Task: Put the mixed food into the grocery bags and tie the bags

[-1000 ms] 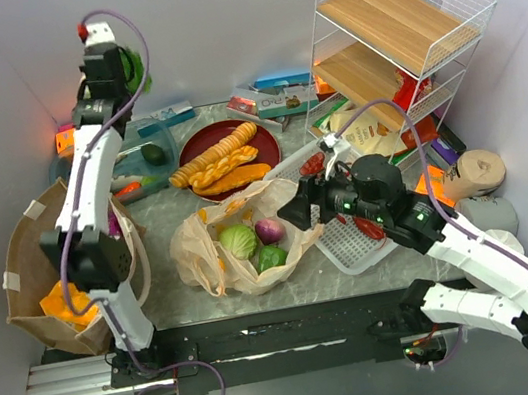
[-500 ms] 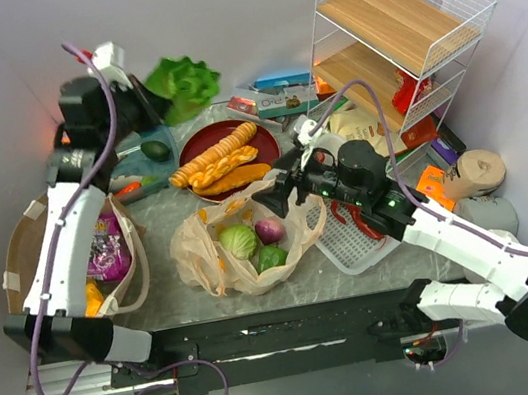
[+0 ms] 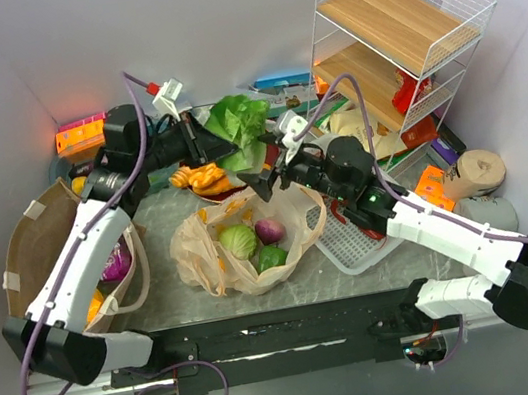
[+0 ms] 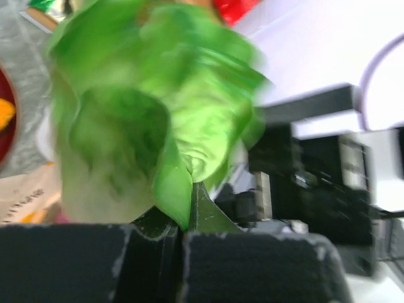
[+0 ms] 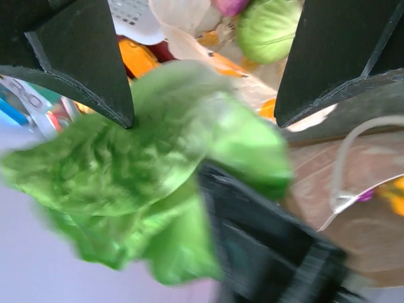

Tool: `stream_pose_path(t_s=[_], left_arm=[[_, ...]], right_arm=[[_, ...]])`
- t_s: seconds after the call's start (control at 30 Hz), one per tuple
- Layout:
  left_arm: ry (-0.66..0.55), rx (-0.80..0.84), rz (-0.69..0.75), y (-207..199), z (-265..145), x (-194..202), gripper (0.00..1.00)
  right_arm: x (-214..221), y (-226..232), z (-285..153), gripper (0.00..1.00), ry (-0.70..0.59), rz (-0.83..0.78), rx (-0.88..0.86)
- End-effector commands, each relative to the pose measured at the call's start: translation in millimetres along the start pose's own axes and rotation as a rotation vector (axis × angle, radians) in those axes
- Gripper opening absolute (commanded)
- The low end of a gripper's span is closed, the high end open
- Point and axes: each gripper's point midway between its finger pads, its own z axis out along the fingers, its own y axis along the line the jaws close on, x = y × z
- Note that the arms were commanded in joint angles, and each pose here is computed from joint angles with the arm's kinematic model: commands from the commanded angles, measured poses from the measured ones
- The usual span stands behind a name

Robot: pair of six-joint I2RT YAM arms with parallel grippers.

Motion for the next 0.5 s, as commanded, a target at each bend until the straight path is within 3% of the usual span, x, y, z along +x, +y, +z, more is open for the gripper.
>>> stream_pose_path(t_s=[0.0, 0.17, 0.47], left_arm=[[-0.050, 0.189, 0.065, -61, -25, -9, 0.01], [-0.003, 0.240, 0.037, -68, -25, 4, 0.01], [0.033, 0.313, 0.065, -80, -26, 18, 0.01]], right_arm=[[-24, -29, 1, 0.99, -0.057, -0.030, 0.153], [-24, -29, 4, 0.99, -0.068, -0.039, 0.138], [-30, 6, 6, 0.99, -0.126, 0.024, -0.088]])
